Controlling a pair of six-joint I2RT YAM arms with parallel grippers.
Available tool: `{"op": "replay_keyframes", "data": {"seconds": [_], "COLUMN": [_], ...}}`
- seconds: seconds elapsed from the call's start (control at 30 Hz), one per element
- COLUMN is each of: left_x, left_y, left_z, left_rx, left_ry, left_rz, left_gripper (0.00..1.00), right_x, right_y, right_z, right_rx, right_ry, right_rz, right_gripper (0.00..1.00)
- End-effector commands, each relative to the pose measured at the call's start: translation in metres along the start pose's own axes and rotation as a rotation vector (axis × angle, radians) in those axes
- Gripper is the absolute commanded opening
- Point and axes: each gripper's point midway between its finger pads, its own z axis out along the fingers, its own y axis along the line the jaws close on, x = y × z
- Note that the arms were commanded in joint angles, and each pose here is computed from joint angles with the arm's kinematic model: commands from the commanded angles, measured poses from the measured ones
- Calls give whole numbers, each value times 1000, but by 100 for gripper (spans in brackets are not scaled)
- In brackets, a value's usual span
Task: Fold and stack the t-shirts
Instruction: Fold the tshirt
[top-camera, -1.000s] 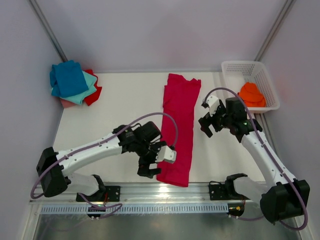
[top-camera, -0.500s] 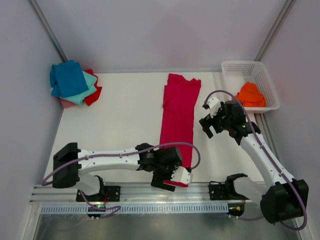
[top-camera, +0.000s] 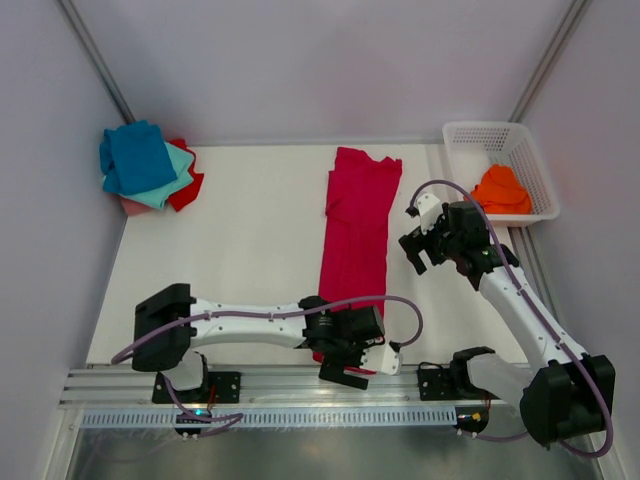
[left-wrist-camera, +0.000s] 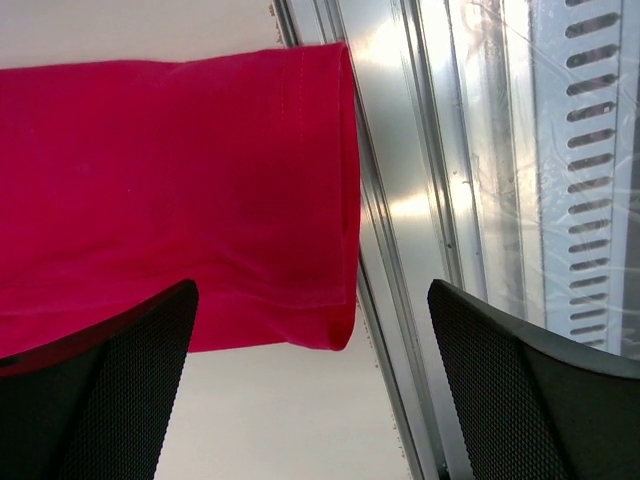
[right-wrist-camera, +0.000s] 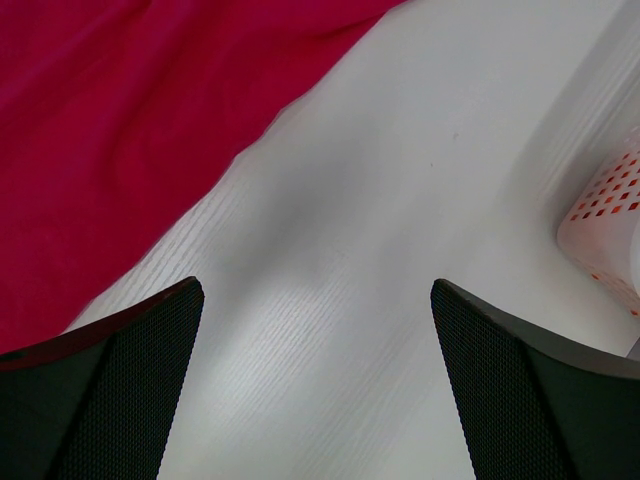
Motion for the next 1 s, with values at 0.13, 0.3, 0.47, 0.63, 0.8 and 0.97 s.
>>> {"op": "replay_keyframes", "data": {"seconds": [0.13,0.3,0.47,0.63,0.8,0.97], "left_x": [-33,-31,-32,-33,-31,-31], "left_y": [-7,-15,-23,-27,-30,-30], "left_z": [13,19,31,35,45,51], "left_rx": [43,80,121,145,160,162], "left_ry": [-36,-23,-3,1,17,27], "left_rz": [-15,-26,-40,-50,-77,-97], "left_gripper": [99,99,99,99,99,92], "right_x": [-12,-13,-12,-14,-15,-14], "right_y": [-7,-8,-8,-6,-6,-4], "right_z": [0,-1,-2,-3,-6,-9], "right_rx": [35,38,41,33,31,32], "right_ry": [-42,-44,-41,-52,-57,-66], "right_rz": [7,11,9,7,7,2], "right_gripper": [99,100,99,99,100,99]}}
